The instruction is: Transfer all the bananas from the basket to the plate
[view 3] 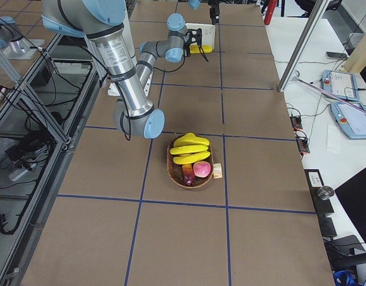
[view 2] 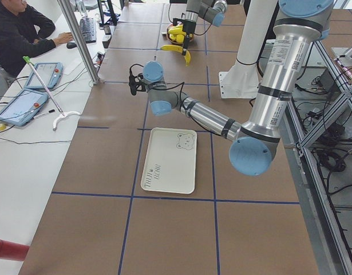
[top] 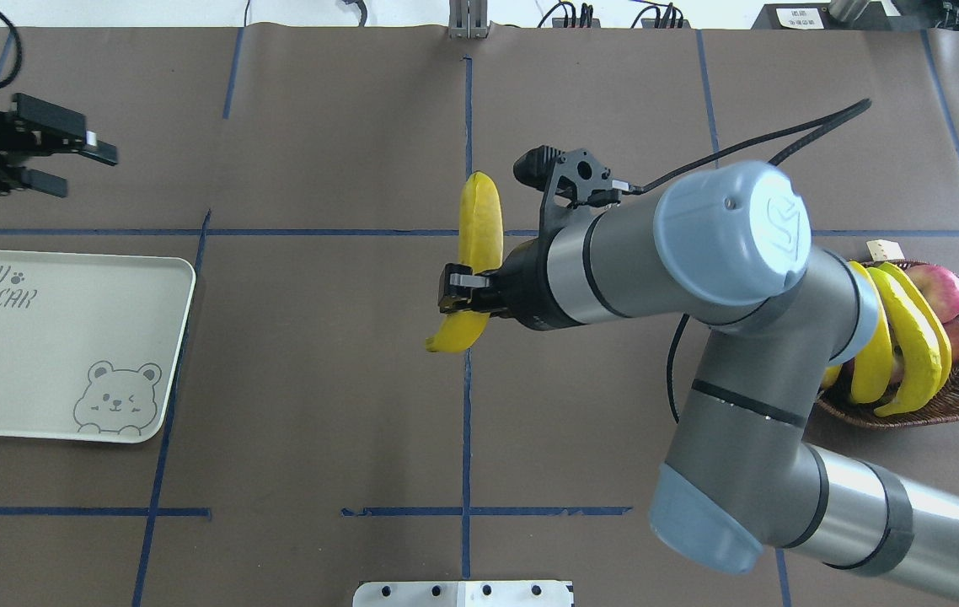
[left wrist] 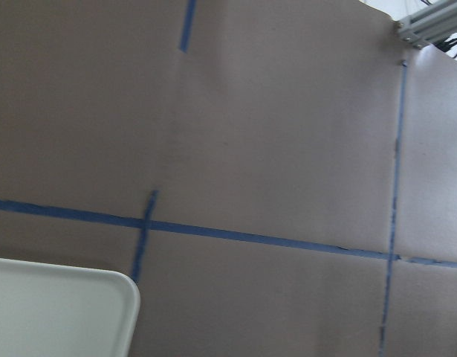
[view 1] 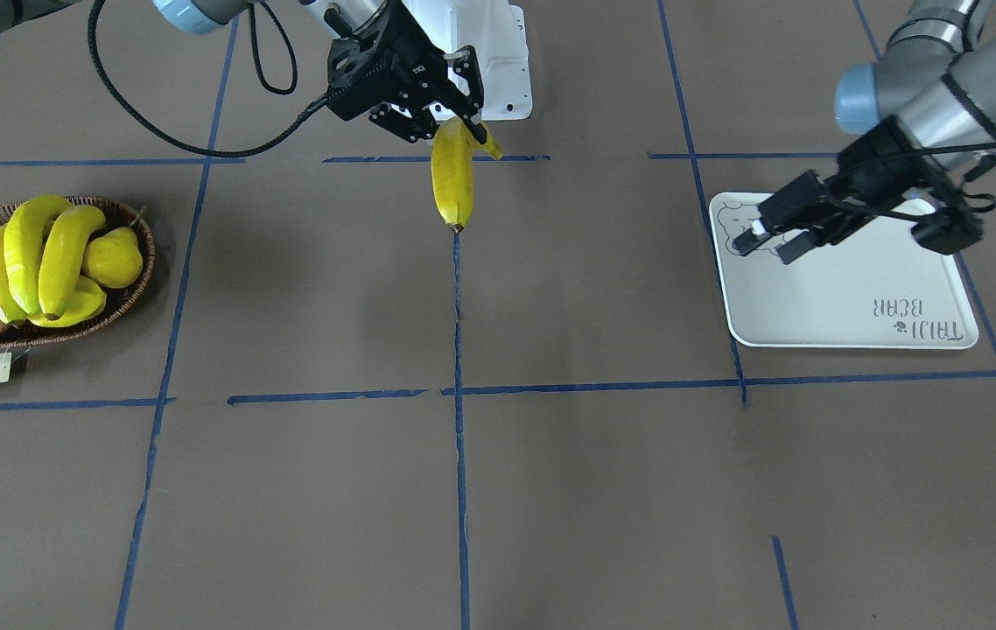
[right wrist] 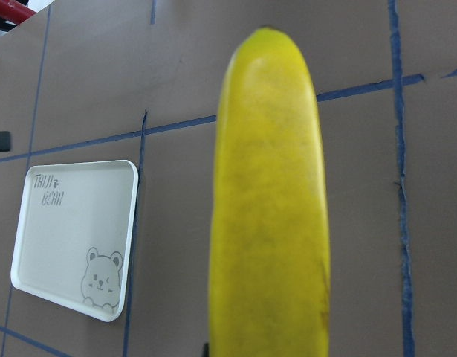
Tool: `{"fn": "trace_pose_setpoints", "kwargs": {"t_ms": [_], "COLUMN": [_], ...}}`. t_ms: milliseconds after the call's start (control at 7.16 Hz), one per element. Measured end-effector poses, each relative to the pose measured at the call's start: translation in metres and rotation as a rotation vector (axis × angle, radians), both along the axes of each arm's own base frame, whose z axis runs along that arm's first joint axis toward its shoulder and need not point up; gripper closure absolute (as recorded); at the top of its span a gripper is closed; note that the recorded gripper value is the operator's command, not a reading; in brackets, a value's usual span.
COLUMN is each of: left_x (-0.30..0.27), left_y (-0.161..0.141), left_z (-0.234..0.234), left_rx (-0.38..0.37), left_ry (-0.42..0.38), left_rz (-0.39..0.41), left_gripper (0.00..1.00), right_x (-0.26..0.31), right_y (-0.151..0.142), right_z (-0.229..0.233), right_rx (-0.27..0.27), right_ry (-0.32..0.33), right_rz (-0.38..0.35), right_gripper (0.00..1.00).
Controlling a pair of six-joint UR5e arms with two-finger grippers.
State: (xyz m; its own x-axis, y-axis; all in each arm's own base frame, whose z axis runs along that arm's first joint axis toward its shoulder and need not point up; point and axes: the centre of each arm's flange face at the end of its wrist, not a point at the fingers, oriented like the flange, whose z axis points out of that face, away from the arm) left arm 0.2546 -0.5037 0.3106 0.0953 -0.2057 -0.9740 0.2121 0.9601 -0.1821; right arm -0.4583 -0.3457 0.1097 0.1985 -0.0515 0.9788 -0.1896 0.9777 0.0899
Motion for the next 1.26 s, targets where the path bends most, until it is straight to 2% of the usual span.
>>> {"fn": "trace_pose_setpoints", "kwargs": {"t_ms": [279, 419, 699, 978, 1118, 1258], "left_x": [0.065, 0.084, 0.107, 0.136, 0.151, 0.162], "left_y": [0.026, 0.035, 0.05, 0.069, 0.08, 0.089], "left_z": [-0.079, -0.109, -0.139, -0.149, -0.152, -0.155], "left_rx": [-0.078, -0.092, -0.098, -0.097, -0.098, -0.098], "left_ry": [0.157, 0.201, 0.241, 0.257, 0.264, 0.269], "left_rz": [0.03, 0.056, 0.091, 0.1, 0.103, 0.109], "left_gripper": [0.02, 0.02, 0.03, 0.07, 0.14, 0.54], "right_x": [-0.006, -0.008, -0.01, -0.01, -0.01, -0.01], "right_y": [0.009, 0.011, 0.014, 0.014, 0.015, 0.015], "right_z": [-0.005, -0.007, -0.008, -0.011, -0.011, -0.012], "right_rx": [0.01, 0.011, 0.012, 0.014, 0.014, 0.015], "right_ry": [-0.019, -0.022, -0.025, -0.029, -0.03, -0.03], "right_rz": [-0.008, -0.012, -0.017, -0.018, -0.019, -0.02], "right_gripper": [1.0, 1.0, 1.0, 1.0, 1.0, 1.0]}}
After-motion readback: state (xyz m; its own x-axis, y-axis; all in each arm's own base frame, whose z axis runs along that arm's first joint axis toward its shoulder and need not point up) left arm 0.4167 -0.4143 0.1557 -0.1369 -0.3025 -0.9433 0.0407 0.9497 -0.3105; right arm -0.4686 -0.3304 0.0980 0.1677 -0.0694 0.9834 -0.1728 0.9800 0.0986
